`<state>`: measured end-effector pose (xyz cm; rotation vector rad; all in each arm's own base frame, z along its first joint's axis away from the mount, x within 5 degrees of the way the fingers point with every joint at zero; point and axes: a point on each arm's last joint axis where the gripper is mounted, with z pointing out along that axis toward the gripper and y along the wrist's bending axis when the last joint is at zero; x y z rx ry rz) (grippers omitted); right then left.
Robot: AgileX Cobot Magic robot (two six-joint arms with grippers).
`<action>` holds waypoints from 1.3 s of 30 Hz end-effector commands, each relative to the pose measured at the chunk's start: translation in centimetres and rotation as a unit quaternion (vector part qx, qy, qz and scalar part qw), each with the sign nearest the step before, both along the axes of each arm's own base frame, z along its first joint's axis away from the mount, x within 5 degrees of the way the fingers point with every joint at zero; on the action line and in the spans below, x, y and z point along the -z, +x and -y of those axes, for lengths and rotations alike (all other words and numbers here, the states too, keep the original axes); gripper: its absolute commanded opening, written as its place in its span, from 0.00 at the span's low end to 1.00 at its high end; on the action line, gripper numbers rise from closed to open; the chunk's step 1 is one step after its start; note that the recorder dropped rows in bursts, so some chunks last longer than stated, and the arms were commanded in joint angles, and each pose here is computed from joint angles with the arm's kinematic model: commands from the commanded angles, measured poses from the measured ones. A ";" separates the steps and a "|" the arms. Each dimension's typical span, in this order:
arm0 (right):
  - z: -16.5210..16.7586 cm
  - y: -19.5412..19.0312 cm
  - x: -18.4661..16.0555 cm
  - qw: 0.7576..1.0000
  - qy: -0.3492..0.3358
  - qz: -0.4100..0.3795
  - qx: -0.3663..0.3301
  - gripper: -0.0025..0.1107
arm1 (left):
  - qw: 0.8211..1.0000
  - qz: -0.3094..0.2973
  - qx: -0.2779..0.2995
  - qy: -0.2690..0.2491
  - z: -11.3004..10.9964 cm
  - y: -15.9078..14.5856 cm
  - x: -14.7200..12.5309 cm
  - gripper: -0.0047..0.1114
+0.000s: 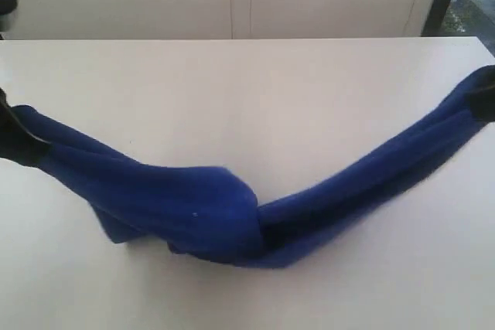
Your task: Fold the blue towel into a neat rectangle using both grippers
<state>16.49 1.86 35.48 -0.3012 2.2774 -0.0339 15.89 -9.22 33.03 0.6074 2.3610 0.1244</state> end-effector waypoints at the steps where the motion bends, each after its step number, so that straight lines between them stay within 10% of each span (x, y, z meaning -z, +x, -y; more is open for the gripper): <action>1: 0.9 -3.1 -1.1 0.999 -0.028 0.018 0.009 0.02 | 1.000 0.024 -0.006 -0.006 -2.4 -2.6 -1.6 0.04; 17: 1.8 -10.3 -2.9 0.995 0.017 0.091 0.042 0.02 | 0.989 0.056 0.052 -0.125 -6.1 -9.2 -4.0 0.04; 23: 2.8 -10.1 -3.3 0.988 0.012 0.116 0.105 0.02 | 0.989 0.086 -0.014 -0.118 -7.0 -8.6 -4.3 0.04; 39: 3.1 -14.2 -5.7 0.982 0.080 0.099 0.141 0.02 | 0.980 0.000 -0.038 -0.197 -8.0 -11.8 -3.5 0.04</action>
